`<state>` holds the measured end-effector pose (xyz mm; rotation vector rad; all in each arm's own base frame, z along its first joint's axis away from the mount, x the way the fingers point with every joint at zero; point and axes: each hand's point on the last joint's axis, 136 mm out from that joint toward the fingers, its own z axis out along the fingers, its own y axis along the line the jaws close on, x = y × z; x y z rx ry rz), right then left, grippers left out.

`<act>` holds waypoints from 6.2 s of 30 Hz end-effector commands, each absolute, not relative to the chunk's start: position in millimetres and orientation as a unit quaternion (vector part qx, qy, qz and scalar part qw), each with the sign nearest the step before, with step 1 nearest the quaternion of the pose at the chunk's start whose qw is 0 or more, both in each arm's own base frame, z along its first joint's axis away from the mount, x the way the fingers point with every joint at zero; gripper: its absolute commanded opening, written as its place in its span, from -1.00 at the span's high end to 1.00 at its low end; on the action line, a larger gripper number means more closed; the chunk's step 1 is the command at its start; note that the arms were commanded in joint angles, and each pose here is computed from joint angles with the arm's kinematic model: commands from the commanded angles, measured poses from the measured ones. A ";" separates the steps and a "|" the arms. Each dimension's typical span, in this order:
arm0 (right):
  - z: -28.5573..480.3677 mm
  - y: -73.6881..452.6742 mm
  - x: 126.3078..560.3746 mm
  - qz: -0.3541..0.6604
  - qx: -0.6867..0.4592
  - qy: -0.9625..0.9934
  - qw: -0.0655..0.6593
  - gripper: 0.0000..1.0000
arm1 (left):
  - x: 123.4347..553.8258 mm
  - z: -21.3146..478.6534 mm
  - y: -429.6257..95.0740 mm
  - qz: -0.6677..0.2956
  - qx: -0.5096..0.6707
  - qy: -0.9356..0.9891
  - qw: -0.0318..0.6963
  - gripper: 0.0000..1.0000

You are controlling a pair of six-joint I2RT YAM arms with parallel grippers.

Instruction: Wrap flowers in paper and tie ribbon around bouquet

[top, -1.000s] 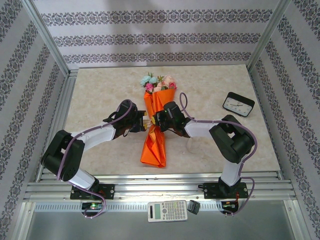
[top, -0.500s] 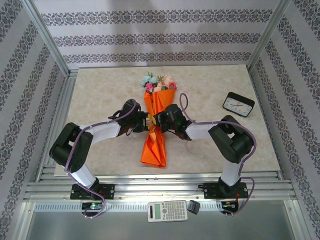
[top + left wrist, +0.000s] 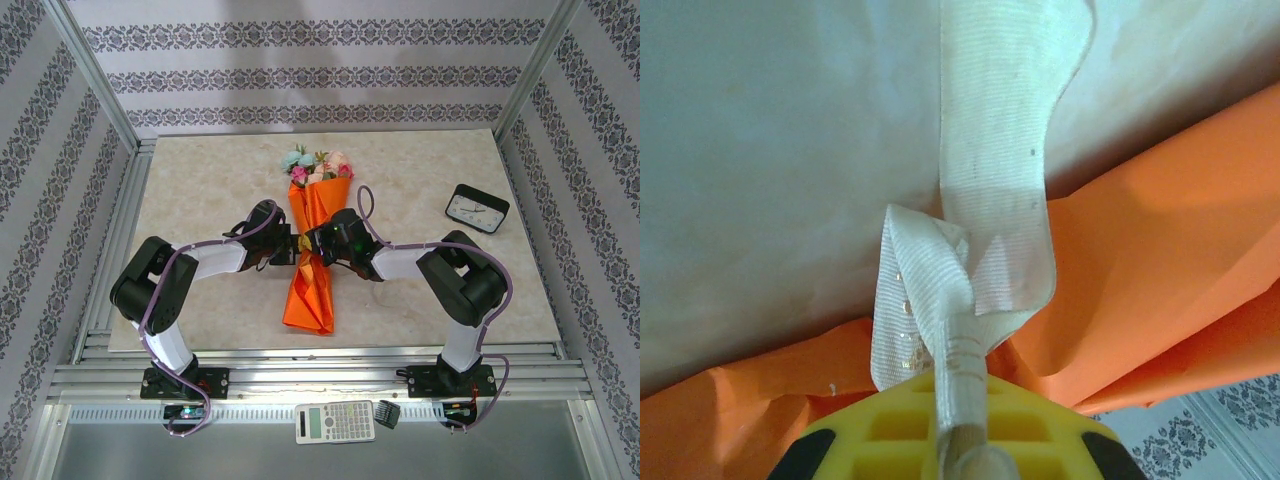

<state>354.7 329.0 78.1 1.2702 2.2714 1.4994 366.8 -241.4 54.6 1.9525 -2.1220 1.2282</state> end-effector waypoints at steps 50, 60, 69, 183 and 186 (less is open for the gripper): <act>100.8 298.4 364.3 0.412 0.523 0.745 0.029 0.59 | 373.8 66.5 -236.9 0.387 0.574 -0.719 -0.061 1.00; 114.9 302.2 351.9 0.428 0.503 0.751 0.030 1.00 | 374.1 63.7 -237.0 0.386 0.579 -0.716 -0.058 1.00; 127.6 310.0 332.9 0.468 0.462 0.754 0.008 1.00 | 373.5 56.8 -237.9 0.380 0.588 -0.712 -0.048 1.00; 59.2 287.3 303.7 0.418 0.441 0.794 -0.017 1.00 | 336.0 90.8 -253.5 0.267 -0.235 -0.928 -0.115 0.37; 59.2 287.5 303.7 0.418 0.440 0.794 -0.016 1.00 | 339.5 90.3 -259.4 0.280 -0.239 -0.922 -0.119 0.32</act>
